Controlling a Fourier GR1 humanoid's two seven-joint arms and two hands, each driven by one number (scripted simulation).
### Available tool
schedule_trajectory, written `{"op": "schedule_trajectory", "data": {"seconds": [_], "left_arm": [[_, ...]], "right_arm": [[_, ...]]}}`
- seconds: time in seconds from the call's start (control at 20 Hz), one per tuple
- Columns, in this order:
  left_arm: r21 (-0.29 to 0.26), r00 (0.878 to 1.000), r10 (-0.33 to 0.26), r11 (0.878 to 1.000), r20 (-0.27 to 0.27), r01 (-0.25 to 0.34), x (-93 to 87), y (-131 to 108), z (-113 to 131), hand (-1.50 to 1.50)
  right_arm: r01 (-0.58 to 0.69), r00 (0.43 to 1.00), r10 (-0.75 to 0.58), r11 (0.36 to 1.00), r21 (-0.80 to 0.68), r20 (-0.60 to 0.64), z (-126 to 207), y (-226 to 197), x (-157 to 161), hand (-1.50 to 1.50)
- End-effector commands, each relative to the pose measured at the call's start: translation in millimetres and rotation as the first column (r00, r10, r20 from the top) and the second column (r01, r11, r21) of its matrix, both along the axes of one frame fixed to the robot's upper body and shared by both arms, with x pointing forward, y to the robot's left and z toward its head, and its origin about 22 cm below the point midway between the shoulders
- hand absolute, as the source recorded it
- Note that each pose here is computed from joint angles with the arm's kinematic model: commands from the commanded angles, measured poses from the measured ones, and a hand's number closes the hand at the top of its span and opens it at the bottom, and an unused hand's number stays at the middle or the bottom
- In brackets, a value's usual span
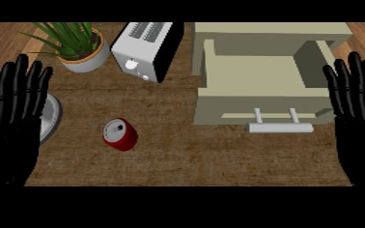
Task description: Pick up the can, place it into the drawer and close the drawer
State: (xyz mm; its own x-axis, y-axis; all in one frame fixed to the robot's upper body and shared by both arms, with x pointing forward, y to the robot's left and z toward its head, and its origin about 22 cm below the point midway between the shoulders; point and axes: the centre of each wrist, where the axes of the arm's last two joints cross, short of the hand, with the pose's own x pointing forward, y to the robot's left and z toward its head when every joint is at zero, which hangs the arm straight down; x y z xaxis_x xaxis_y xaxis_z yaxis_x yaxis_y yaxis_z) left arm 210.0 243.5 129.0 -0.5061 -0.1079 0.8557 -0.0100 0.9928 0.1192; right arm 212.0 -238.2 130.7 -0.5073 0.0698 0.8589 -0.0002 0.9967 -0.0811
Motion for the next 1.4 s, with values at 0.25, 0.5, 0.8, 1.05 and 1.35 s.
{"op": "schedule_trajectory", "data": {"seconds": [0.25,0.5,0.8,1.05,1.35], "left_arm": [[-0.073,0.957,-0.290,0.955,0.002,0.289,-16.3,-2.7,-19.1,-1.50],[0.013,0.918,-0.096,0.994,-0.384,0.109,-31.1,7.3,-19.1,-1.50],[0.001,0.909,-0.121,0.991,-0.400,0.132,-66.3,1.8,4.8,-1.50],[0.002,0.918,-0.121,0.991,-0.378,0.132,-70.9,23.6,7.9,-1.50],[-0.059,0.905,-0.112,0.994,-0.410,0.096,-81.6,23.4,21.1,-1.50]], "right_arm": [[-0.057,0.997,0.057,0.998,-0.002,-0.045,-7.6,-5.6,1.7,-1.50],[0.224,0.929,-0.204,0.974,0.034,-0.308,-24.6,-19.5,-27.1,-1.50],[0.238,0.922,-0.220,0.971,0.020,-0.317,-15.7,-43.5,-29.5,-1.50],[0.245,0.923,-0.221,0.969,0.037,-0.315,-33.6,-79.3,-44.7,-1.50],[0.231,0.932,-0.206,0.972,0.051,-0.299,-64.2,-86.0,-76.6,-1.50]]}}
